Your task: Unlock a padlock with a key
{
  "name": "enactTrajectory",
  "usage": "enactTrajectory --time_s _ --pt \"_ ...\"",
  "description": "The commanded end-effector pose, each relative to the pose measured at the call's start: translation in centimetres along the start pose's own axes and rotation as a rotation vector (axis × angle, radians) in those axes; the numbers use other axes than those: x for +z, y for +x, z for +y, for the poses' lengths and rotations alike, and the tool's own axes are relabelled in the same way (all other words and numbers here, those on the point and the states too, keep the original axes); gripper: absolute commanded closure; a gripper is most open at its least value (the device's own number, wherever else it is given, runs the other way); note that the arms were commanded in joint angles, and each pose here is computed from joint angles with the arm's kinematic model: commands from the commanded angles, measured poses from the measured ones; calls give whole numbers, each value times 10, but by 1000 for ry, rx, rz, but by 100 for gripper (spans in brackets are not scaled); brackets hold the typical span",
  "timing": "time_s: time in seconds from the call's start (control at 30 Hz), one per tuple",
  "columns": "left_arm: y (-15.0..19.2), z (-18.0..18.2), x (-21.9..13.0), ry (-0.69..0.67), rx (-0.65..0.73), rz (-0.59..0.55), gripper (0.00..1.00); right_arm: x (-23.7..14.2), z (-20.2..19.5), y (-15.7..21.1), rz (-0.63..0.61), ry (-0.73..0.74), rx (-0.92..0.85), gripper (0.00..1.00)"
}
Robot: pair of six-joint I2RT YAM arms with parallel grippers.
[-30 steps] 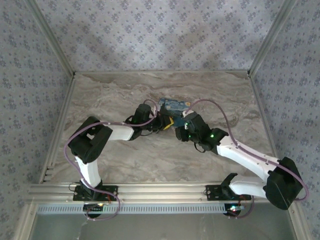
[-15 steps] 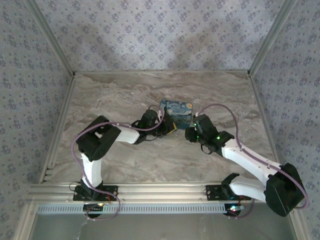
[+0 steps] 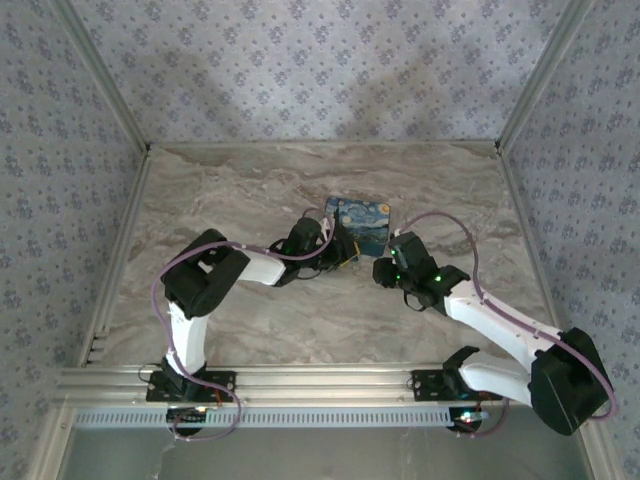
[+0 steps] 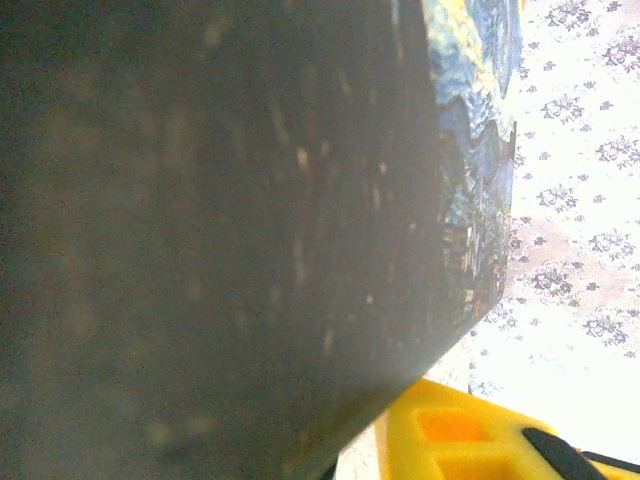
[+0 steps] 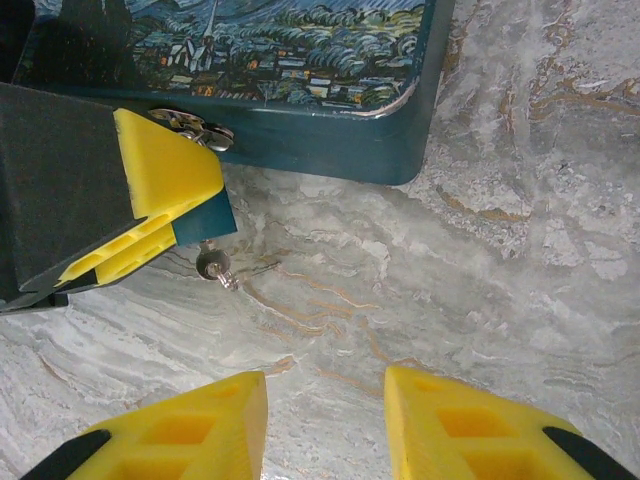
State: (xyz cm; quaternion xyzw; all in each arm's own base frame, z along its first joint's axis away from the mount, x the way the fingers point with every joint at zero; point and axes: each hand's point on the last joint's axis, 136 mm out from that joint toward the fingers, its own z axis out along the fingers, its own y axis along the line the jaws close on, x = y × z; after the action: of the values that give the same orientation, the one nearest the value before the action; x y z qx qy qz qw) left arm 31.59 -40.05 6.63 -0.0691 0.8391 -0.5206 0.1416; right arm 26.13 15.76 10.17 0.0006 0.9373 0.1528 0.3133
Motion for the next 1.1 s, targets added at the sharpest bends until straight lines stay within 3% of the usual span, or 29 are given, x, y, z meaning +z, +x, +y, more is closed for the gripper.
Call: enactTrajectory --time_s 0.0,0.33,0.7,1.07 --pt "15 6 -8 -18 -15 41 68 0 0 -1 -9 -8 22 62" --pt "23 22 -45 -95 15 34 63 10 0 -4 2 -1 15 62" --pt "-13 12 -88 -163 103 -65 59 44 -15 -34 -2 63 66 71" --pt "-35 5 -103 -174 147 -146 53 67 -27 -61 -14 125 74 71"
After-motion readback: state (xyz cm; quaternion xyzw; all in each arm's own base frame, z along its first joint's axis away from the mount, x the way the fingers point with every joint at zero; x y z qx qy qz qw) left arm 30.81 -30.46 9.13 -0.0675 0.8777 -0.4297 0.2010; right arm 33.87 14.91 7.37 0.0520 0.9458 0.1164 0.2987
